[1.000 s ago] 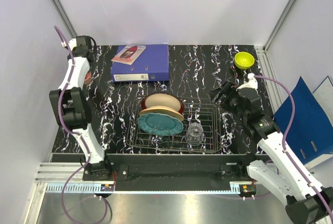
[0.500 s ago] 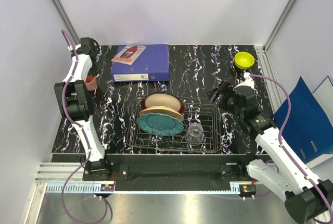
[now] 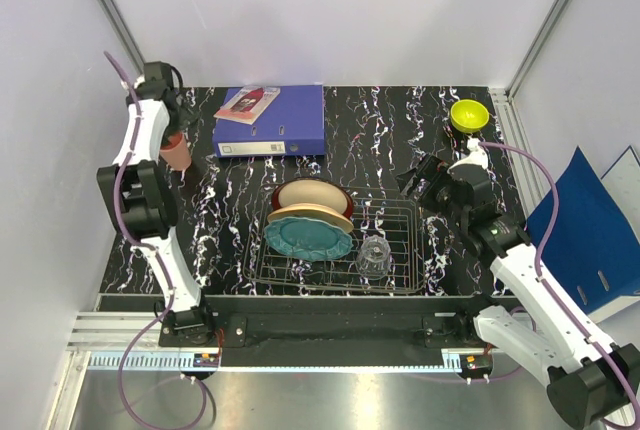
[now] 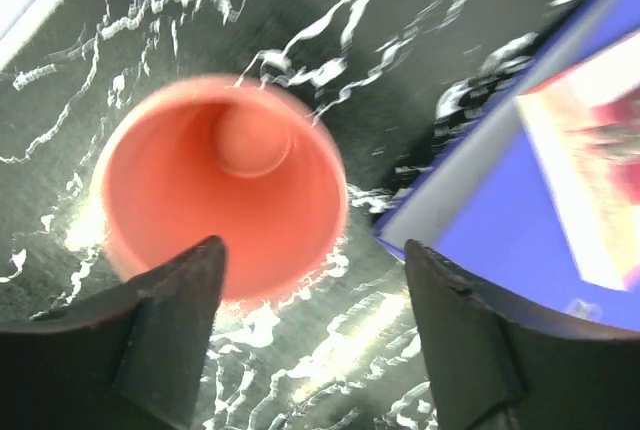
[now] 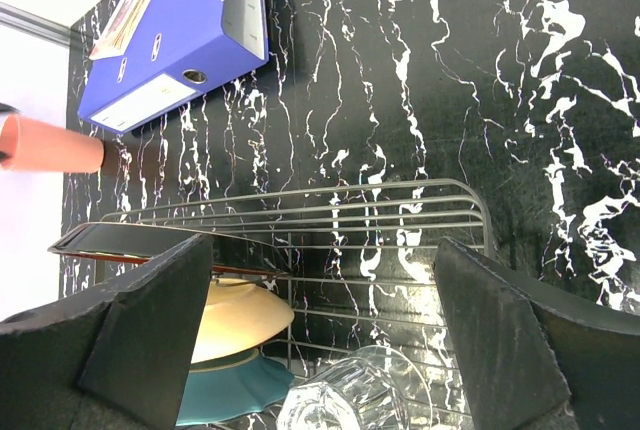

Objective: Unload the mixed dishes from the dish rack
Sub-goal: Place the cup at the center of the board, then pick up the cup from the dish rack.

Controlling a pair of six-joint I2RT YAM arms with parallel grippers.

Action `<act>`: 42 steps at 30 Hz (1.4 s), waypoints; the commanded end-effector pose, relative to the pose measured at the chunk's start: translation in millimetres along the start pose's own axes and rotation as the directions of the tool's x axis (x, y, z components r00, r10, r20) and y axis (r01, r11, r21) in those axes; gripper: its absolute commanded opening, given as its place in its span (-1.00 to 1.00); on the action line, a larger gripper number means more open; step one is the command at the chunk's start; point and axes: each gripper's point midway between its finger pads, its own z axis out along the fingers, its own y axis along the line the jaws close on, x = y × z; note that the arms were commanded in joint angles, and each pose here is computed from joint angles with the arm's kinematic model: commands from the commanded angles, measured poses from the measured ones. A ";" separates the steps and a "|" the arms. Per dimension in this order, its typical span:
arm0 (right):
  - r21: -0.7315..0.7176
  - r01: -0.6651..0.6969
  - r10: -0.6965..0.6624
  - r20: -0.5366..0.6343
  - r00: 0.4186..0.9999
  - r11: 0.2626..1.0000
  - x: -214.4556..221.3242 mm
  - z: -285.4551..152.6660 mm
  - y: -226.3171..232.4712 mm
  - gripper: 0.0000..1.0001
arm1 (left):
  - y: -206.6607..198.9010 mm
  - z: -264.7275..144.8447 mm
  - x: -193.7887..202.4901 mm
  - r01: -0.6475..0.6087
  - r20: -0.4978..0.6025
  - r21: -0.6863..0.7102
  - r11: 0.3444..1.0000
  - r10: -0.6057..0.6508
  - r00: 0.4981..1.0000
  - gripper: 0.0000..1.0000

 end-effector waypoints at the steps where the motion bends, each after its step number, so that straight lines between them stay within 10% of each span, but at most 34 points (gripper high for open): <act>1: -0.070 0.034 -0.029 0.073 0.997 0.997 -26.5 -9.2 22.6 0.99 | -27.3 -100.5 -68.7 0.063 0.194 0.194 0.979 -0.101 0.976 0.65; 6: -0.012 0.083 -0.083 0.036 0.996 0.996 -27.2 -4.3 18.0 0.99 | -49.1 -182.2 -82.6 0.024 0.297 0.313 0.949 -0.122 0.947 0.98; 17: -0.156 0.228 -0.257 -0.200 0.946 0.961 47.5 1.7 36.7 0.99 | -81.5 -347.7 -22.5 -0.183 0.471 0.574 0.798 -0.139 0.871 0.98; 42: -0.133 0.416 -0.434 -0.379 0.817 0.900 138.6 -35.7 7.0 0.99 | -57.8 -323.2 73.1 -0.314 0.446 0.577 0.754 0.031 0.894 0.98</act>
